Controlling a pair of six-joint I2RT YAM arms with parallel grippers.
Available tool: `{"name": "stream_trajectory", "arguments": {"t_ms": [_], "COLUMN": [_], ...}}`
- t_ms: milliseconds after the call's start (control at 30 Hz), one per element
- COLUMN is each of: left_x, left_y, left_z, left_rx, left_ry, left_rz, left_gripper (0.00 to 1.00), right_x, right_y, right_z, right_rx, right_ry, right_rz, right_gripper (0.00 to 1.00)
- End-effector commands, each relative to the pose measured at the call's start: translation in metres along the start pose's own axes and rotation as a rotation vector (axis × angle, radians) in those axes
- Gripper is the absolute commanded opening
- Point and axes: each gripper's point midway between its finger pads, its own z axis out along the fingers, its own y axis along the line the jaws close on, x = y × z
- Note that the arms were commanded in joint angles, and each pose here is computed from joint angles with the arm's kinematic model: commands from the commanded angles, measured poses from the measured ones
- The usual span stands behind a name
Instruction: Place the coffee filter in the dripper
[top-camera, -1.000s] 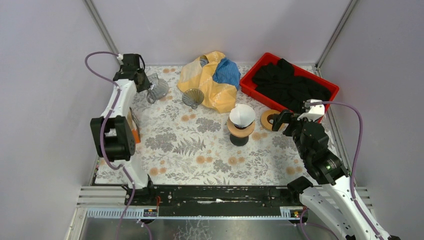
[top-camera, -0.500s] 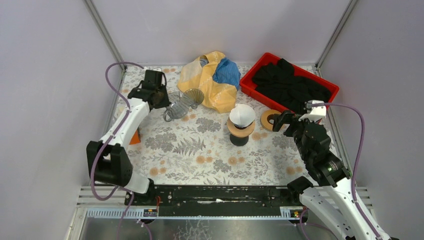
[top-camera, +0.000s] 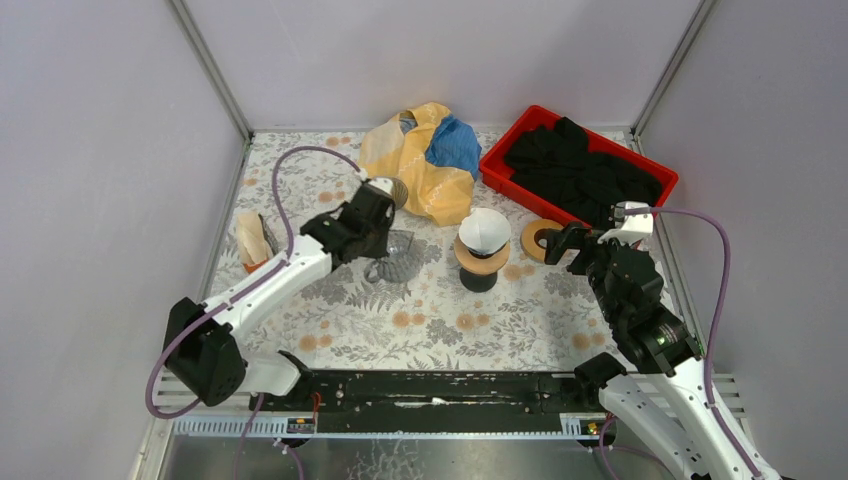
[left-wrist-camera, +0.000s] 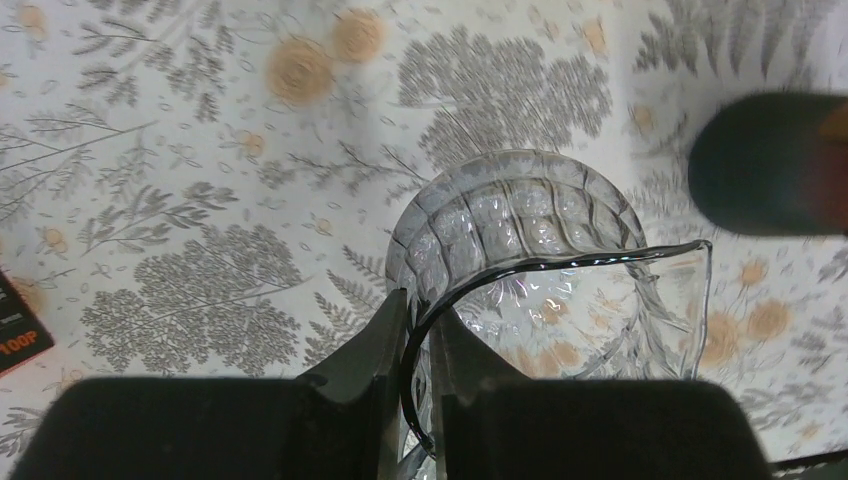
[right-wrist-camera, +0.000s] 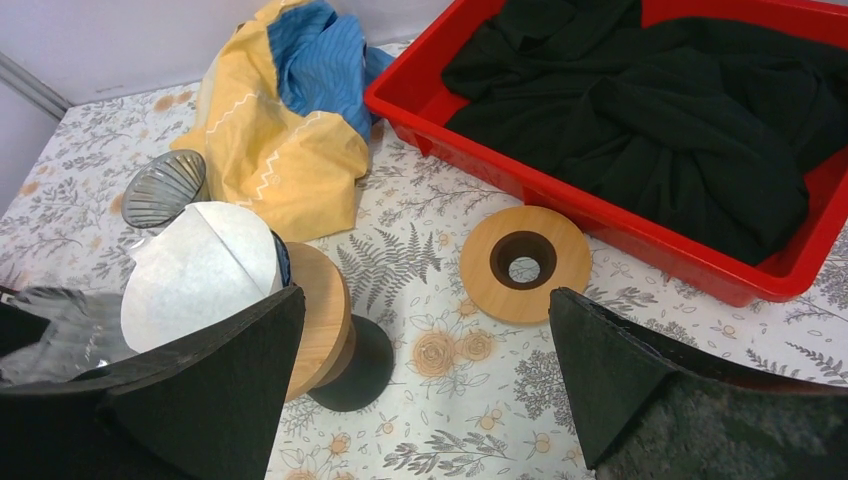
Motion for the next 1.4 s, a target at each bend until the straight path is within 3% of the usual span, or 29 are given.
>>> {"name": "stream_trajectory", "arguments": {"t_ms": [0,333,733,967,1200,1367], "left_x": [0.002,0.037,0.066,0.075,0.065,0.057], "left_y": [-0.022,-0.065,-0.065,-0.065,-0.057,-0.046], "left_z": [-0.001,0.018,0.046,0.052,0.048,0.043], "left_rx": [-0.001,0.144,0.117,0.1,0.053,-0.01], "left_ry": [-0.078,-0.055,0.032,0.051,0.006,-0.029], "left_rz": [0.063,0.175,0.252,0.283,0.259,0.23], "left_gripper": [0.07,0.06,0.07,0.12,0.27,0.45], "right_x": [-0.009,0.004,0.029,0.04,0.048,0.054], "right_y": [0.006,0.006,0.006,0.011,0.006,0.0], "right_z": [-0.001,0.006,0.02,0.025,0.031,0.035], "right_rx": [-0.024,-0.016,0.018,0.005,0.041,0.085], "right_ry": [-0.021,0.03,0.131,0.167,0.199,0.224], "right_rz": [0.027,0.019,0.007,0.026,0.011,0.001], "right_gripper": [1.0,0.99,1.0,1.0,1.0,1.0]}}
